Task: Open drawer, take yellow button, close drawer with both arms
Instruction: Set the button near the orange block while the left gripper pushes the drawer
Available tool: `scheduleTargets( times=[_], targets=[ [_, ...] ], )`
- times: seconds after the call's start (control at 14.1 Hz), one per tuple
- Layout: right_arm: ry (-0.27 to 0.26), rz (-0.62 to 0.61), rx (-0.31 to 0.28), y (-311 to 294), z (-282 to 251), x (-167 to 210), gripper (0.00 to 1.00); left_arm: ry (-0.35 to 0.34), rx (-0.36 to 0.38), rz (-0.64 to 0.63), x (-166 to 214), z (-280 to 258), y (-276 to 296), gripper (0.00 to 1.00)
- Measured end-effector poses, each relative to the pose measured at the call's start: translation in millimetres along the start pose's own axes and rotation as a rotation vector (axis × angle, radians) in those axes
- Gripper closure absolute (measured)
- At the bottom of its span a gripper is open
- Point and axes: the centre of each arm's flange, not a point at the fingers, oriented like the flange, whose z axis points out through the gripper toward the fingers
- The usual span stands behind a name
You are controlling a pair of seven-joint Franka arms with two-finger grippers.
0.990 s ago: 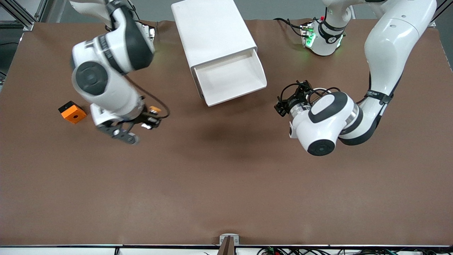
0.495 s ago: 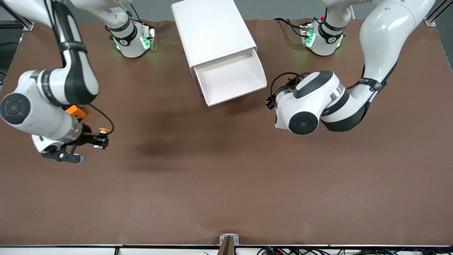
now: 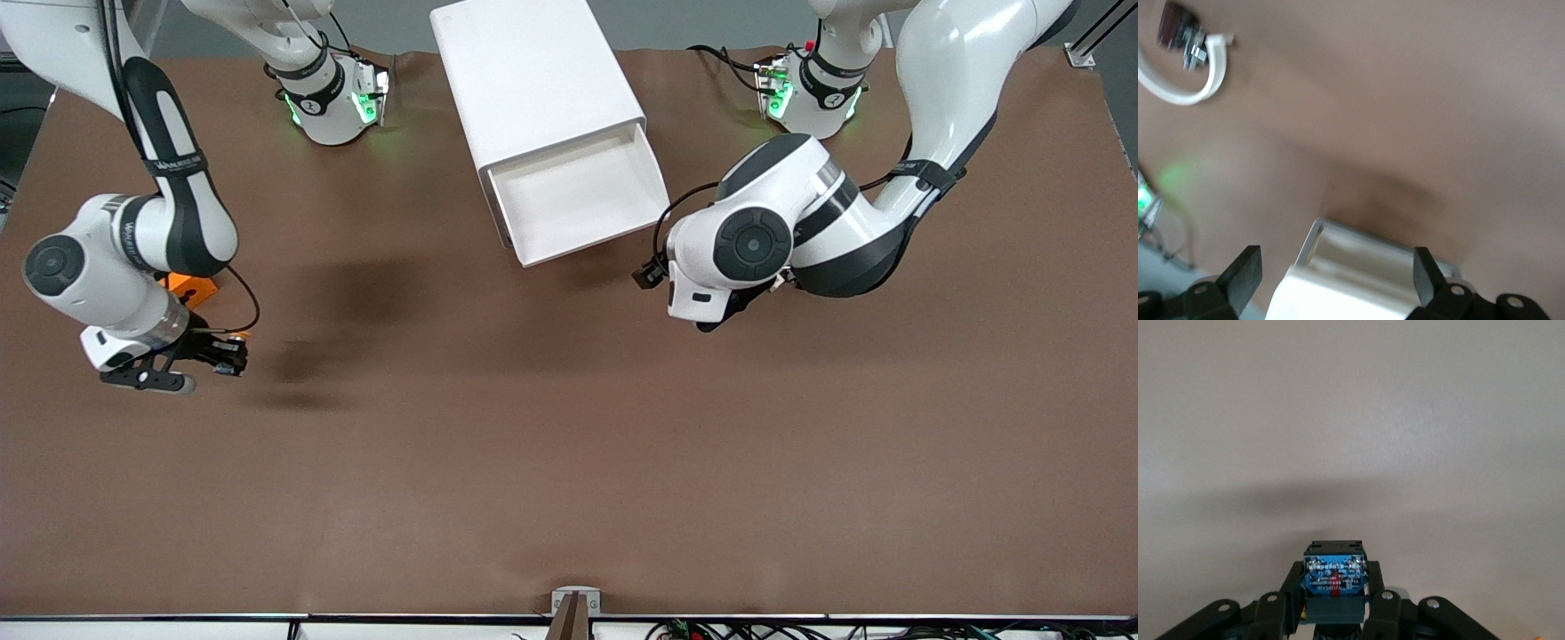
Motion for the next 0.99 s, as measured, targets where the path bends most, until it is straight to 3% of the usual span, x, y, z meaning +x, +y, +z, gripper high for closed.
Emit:
scheduleTargets(
  times=[0.21, 0.42, 0.99],
  targets=[
    [0.04, -0.013, -0.003, 2.0, 23.6, -18.7, 0.59, 0.07, -0.093, 0.068, -5.8, 2.4, 13.0, 0.0],
    [0.033, -0.017, -0.004, 0.8, 39.9, -26.3, 0.59, 0.127, -0.158, 0.138, -21.5, 14.6, 25.2, 0.0],
    [-0.003, 0.015, 0.008, 0.9, 69.6, -34.4, 0.59, 0.196, -0.165, 0.351, -83.2, 41.8, 41.6, 0.0]
  ],
)
